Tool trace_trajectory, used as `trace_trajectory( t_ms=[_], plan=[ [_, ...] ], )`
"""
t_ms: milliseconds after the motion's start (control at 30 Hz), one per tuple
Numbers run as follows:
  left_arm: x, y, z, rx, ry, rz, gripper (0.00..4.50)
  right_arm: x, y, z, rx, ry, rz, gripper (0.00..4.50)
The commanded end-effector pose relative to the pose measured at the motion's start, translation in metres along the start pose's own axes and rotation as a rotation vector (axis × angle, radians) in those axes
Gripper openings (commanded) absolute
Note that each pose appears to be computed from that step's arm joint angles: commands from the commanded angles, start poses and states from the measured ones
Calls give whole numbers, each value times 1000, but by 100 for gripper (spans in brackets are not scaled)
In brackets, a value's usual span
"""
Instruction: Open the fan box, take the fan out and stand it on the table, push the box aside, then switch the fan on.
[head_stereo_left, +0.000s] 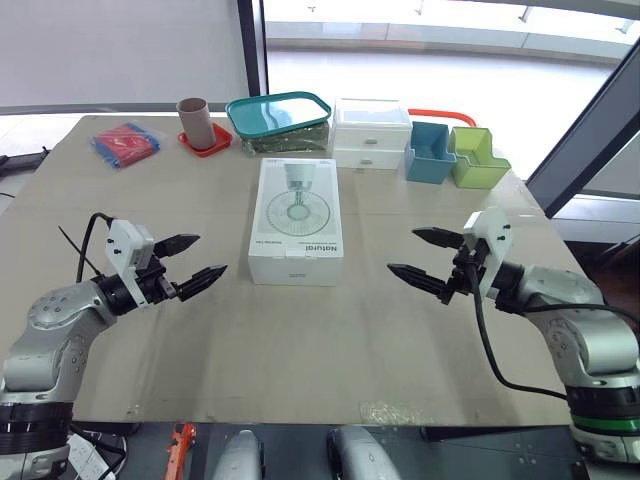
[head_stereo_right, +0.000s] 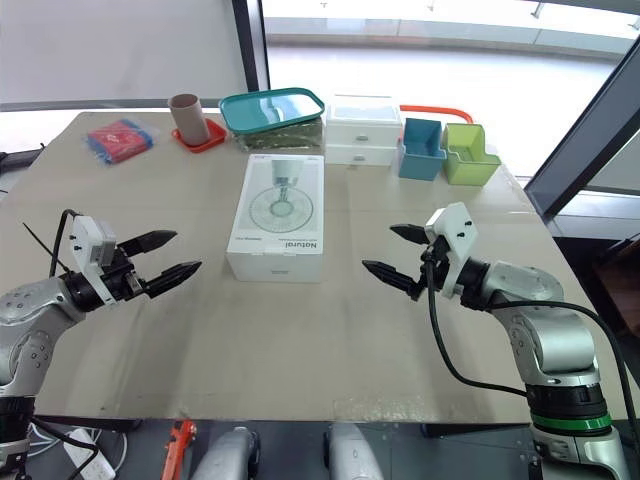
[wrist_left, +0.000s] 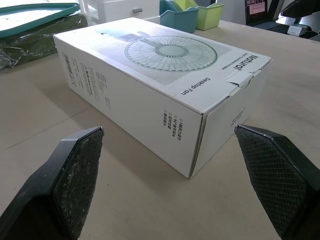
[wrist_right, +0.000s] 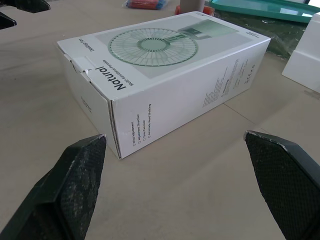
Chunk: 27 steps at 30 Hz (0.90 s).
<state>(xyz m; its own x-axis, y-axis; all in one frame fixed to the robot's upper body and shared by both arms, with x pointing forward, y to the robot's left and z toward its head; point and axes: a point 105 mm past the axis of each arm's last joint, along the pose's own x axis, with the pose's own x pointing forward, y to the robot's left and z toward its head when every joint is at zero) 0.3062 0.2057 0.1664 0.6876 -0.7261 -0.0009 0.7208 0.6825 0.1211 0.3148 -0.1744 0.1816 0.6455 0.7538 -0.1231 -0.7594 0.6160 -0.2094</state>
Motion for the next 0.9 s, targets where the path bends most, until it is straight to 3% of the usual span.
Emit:
trace_trajectory(
  t_ms=[33, 533, 700, 833, 900],
  plan=[
    [1, 3, 13, 36, -35, 10, 445, -1, 0, 15, -34, -47, -2, 450],
    [2, 0, 13, 31, -23, 13, 445, 3, 2, 15, -33, -39, 14, 450],
    [0, 2, 21, 13, -72, 27, 445, 4, -1, 20, -27, -59, 7, 450],
    [-2, 3, 35, -28, -162, 6, 371, 5, -2, 31, -10, -106, 0, 450],
    [-2, 3, 39, -30, -178, -5, 285, 7, -1, 36, -5, -129, 5, 450]
  ],
)
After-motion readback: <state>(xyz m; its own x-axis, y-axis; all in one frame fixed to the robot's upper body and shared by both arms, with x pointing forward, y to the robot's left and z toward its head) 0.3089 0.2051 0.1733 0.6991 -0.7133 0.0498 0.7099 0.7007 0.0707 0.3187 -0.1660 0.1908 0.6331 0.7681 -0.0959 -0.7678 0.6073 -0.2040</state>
